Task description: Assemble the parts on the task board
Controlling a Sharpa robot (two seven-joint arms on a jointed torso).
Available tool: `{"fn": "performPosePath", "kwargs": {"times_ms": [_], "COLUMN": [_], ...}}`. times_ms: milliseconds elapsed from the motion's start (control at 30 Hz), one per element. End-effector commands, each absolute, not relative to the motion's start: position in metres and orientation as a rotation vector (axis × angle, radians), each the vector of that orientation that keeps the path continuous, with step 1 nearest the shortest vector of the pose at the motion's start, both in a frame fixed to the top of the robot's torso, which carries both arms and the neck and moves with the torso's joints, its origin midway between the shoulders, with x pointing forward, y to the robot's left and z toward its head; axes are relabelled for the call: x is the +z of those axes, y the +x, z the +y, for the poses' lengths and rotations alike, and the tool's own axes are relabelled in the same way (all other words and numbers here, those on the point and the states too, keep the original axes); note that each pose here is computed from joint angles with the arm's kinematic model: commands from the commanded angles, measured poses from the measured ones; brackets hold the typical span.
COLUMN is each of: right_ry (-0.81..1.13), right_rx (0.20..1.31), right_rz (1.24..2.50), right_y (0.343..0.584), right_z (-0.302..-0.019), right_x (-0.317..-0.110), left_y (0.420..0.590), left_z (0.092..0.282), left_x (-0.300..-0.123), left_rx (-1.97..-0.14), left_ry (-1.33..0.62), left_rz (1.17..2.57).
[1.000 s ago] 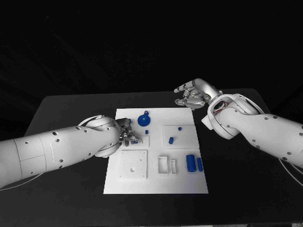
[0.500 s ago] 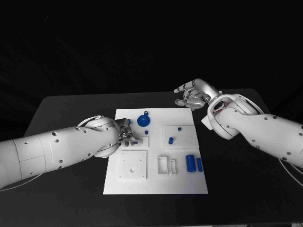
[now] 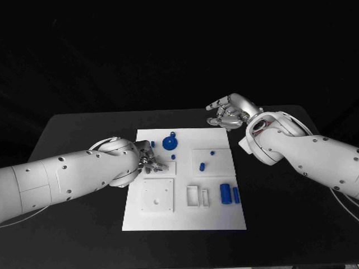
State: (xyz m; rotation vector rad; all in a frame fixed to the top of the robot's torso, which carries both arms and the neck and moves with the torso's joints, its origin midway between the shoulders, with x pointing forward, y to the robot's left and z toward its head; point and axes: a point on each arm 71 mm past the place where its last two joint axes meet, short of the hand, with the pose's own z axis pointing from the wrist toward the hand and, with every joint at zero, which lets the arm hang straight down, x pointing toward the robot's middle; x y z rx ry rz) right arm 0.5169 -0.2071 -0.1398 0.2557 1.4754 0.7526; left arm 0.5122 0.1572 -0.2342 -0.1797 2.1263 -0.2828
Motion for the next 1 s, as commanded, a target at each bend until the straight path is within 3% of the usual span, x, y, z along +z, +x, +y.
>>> {"fn": "performPosePath", "kwargs": {"times_ms": [33, 767, 1000], "right_ry": [0.249, 0.252, 0.257], "right_rx": [0.756, 0.751, 0.745], "right_rz": [1.481, 1.481, 1.481], "right_y": [0.517, 0.518, 0.519], "right_z": [-0.207, -0.209, -0.212], "right_x": [-0.14, -0.141, -0.142], "left_y": [0.511, 0.508, 0.51], "left_z": [0.157, 0.171, 0.178], "left_x": [-0.235, -0.233, -0.218], "left_rx": [-0.305, -0.365, -0.449], "left_ry": [-0.183, -0.289, -0.396], "left_rz": [2.145, 2.138, 2.144]}}
